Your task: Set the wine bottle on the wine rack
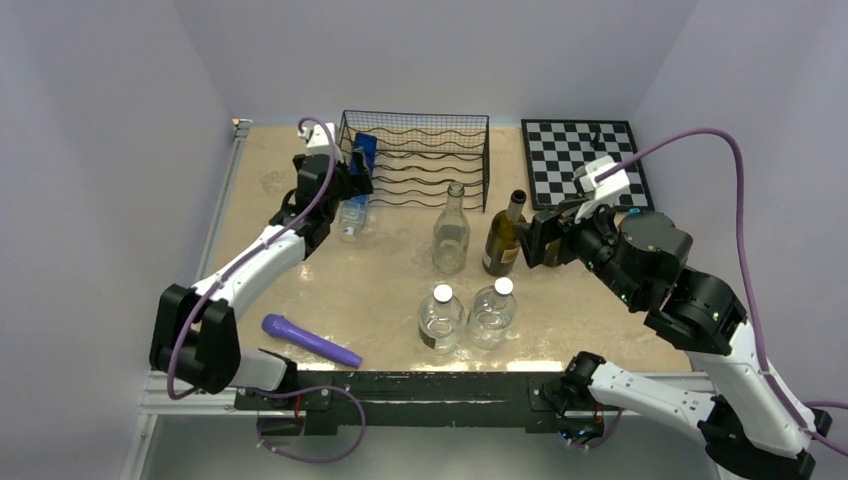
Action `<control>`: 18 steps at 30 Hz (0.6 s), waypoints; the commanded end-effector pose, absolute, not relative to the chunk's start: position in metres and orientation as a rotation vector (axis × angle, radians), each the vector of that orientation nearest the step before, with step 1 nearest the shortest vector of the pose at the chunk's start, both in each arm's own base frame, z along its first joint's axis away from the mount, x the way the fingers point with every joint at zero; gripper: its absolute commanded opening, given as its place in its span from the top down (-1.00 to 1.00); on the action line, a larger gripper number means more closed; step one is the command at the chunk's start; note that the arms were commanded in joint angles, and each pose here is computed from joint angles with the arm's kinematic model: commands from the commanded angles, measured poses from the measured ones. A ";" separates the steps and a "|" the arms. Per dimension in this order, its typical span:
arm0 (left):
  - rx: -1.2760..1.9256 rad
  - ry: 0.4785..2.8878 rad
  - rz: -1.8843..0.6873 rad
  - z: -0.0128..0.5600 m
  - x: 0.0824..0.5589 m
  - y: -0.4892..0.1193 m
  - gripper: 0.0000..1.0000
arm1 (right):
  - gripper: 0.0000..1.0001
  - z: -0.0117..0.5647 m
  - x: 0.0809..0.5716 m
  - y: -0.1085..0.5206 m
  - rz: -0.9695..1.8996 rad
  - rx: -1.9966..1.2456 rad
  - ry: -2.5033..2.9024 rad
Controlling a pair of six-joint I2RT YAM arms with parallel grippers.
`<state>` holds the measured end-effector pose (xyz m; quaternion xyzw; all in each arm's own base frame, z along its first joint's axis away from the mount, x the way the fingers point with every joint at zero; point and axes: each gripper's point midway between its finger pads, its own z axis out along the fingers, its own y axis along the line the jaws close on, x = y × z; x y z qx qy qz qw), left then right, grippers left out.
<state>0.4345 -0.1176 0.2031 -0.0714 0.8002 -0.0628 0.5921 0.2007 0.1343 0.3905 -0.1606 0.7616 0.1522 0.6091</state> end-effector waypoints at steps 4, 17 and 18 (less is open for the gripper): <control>0.071 1.903 -0.367 0.269 0.384 -0.146 -0.99 | -0.89 0.401 0.186 0.145 0.476 -0.411 1.752; 0.897 1.825 -1.016 0.340 0.196 -0.243 -0.93 | -0.90 0.418 0.179 0.150 0.487 -0.481 1.789; 0.928 1.806 -1.048 0.341 0.186 -0.247 -0.93 | -0.90 0.418 0.179 0.149 0.488 -0.474 1.789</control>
